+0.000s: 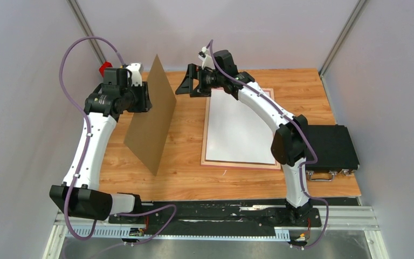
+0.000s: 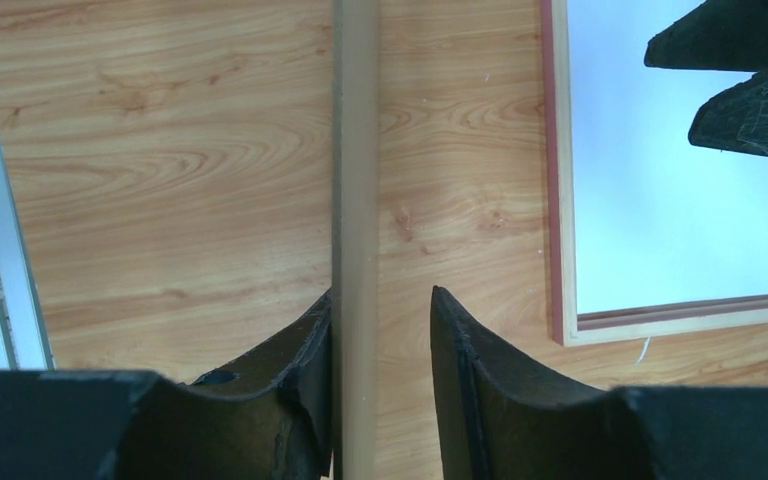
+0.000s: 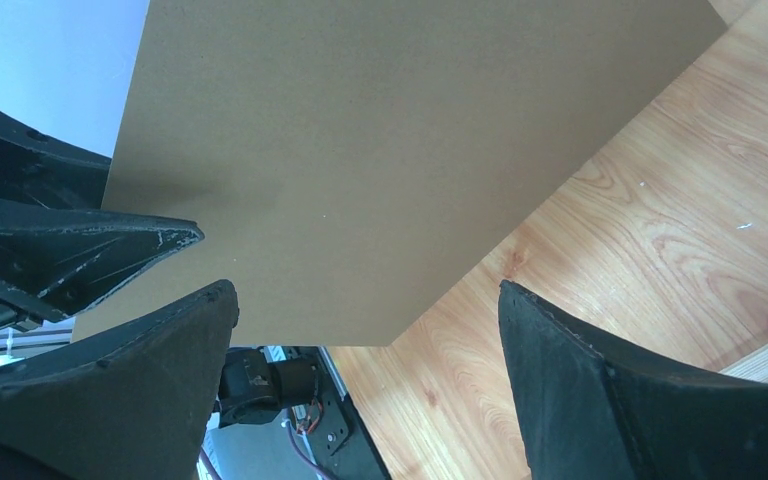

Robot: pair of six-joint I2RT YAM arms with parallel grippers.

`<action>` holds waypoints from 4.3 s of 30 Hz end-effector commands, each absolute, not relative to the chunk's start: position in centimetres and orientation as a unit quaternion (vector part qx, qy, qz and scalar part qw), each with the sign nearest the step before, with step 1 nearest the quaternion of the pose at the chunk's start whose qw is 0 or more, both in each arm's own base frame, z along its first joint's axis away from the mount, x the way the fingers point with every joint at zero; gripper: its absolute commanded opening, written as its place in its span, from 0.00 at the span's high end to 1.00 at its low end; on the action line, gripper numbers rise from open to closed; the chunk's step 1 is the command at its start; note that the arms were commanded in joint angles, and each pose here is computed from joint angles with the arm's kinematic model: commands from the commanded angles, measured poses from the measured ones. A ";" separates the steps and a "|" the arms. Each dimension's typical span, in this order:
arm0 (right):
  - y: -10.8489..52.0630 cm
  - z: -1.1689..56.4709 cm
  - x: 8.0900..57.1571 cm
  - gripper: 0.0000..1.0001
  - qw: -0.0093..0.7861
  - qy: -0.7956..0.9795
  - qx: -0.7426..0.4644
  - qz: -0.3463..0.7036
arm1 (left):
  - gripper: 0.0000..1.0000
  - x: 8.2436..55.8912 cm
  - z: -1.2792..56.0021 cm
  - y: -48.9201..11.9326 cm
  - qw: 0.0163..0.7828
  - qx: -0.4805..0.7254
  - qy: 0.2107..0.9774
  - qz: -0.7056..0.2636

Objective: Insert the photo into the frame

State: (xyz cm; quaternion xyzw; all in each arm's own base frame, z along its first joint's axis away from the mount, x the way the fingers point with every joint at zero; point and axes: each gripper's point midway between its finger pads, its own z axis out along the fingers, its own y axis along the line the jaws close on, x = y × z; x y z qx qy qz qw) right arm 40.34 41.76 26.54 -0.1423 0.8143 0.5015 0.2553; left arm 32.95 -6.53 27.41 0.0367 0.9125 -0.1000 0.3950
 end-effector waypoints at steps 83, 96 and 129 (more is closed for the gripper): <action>39.5 22.4 38.2 0.97 0.247 0.812 -0.144 0.509 | 0.13 28.0 32.4 -9.0 0.497 0.119 0.845 -0.159; 37.2 21.7 39.0 1.00 0.241 0.804 -0.125 0.529 | 0.11 29.1 30.0 -8.0 0.483 0.138 0.856 -0.120; 16.8 36.1 37.5 1.00 0.448 0.693 -0.036 0.564 | 0.08 35.0 25.9 -11.7 0.463 0.156 0.844 -0.222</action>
